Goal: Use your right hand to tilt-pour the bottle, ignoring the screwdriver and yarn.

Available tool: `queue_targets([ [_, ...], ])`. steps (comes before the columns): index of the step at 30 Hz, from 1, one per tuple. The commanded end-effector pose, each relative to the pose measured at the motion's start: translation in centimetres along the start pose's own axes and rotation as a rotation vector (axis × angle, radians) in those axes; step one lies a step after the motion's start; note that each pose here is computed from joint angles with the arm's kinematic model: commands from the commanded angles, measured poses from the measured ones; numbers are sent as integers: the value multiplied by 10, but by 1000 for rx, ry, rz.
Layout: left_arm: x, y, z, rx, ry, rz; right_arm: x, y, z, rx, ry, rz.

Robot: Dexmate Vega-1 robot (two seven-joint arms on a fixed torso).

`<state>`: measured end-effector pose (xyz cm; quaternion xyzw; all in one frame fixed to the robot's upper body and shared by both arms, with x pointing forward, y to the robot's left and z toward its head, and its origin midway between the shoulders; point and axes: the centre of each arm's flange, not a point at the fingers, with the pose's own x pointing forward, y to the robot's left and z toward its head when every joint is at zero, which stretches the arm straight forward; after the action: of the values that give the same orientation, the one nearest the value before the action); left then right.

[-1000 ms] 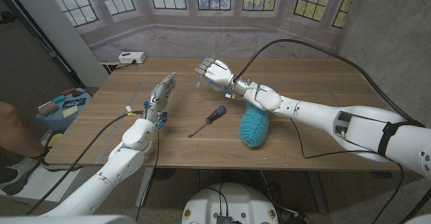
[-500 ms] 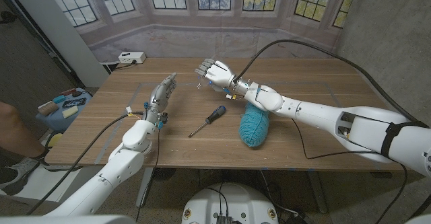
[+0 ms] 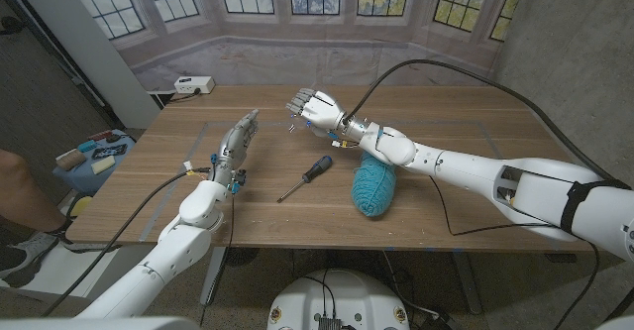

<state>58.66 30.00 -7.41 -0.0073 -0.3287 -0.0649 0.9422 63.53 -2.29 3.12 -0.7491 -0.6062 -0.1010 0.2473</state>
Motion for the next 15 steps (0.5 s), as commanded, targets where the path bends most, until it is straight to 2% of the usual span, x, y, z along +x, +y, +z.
queue_targets([
  [1,-2,2,1,4,-6,21,1,0,-1,6,4,4],
  [15,0,2,2,8,0,29,2,-1,0,26,15,3],
])
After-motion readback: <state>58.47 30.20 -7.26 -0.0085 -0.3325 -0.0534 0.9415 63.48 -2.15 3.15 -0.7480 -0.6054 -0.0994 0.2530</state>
